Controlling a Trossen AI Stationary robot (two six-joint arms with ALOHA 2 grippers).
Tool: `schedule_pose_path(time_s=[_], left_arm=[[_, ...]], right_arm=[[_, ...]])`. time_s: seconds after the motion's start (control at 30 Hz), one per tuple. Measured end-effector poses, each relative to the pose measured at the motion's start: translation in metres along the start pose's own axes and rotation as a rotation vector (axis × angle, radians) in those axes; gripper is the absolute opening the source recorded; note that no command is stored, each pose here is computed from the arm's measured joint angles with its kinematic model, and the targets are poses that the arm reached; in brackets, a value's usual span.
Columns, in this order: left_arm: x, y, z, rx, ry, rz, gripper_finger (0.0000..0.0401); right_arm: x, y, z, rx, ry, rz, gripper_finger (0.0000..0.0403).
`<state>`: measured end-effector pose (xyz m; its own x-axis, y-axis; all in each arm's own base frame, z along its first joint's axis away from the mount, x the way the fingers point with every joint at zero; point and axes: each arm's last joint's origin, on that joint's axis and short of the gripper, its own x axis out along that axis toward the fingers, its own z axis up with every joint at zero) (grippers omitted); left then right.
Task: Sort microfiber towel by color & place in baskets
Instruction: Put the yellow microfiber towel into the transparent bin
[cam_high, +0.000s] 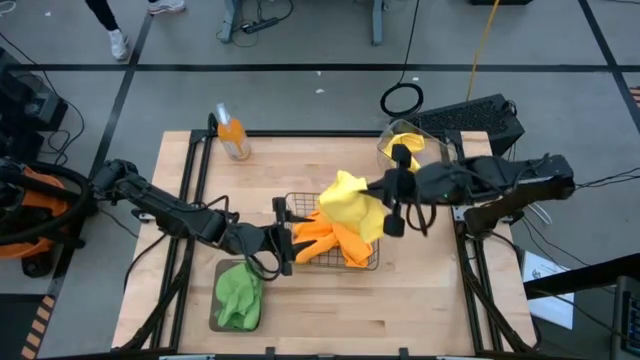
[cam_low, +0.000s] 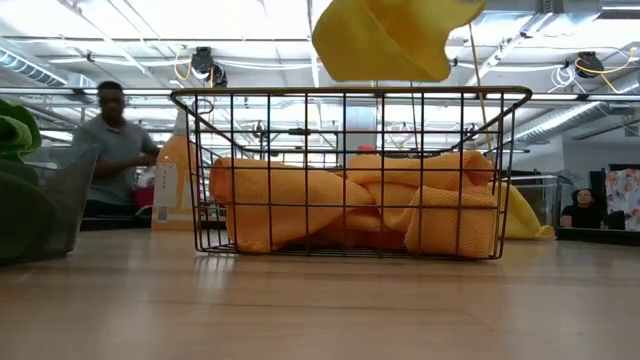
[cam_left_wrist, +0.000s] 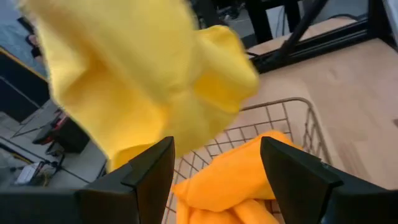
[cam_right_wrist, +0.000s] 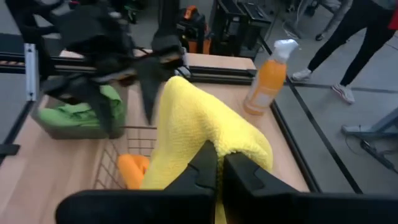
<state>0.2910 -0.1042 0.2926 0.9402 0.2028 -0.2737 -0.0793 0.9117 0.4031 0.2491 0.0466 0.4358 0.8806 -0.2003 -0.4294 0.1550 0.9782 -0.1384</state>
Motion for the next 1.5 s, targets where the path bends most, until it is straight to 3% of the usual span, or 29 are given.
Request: schedule_pose_path(time_s=[0.33,0.57,0.83,0.97,1.17,1.5], left_arm=[[0.007,0.008,-0.011,-0.004,0.026,0.035,0.0244],[0.015,0.008,-0.006,0.029,-0.052,0.060,0.0244],[0.042,-0.015,-0.013,0.220,-0.140,-0.017,0.0240],[0.052,-0.022,-0.018,0.296,-0.124,-0.033,0.0193],[0.048,-0.022,-0.013,0.311,-0.149,-0.029,0.0025],[0.028,-0.025,0.001,0.299,-0.195,-0.023,0.0005]], right_arm=[[-0.012,0.032,0.002,-0.018,-0.064,0.037,0.0000],[-0.006,0.046,0.002,-0.020,-0.064,0.068,0.0000],[0.017,0.060,-0.002,-0.051,-0.028,0.066,0.0000],[0.020,0.062,-0.003,-0.064,-0.023,0.065,0.0000],[0.022,0.061,-0.007,-0.072,0.012,0.009,0.0000],[0.037,0.072,-0.022,-0.039,0.130,-0.007,0.0000]])
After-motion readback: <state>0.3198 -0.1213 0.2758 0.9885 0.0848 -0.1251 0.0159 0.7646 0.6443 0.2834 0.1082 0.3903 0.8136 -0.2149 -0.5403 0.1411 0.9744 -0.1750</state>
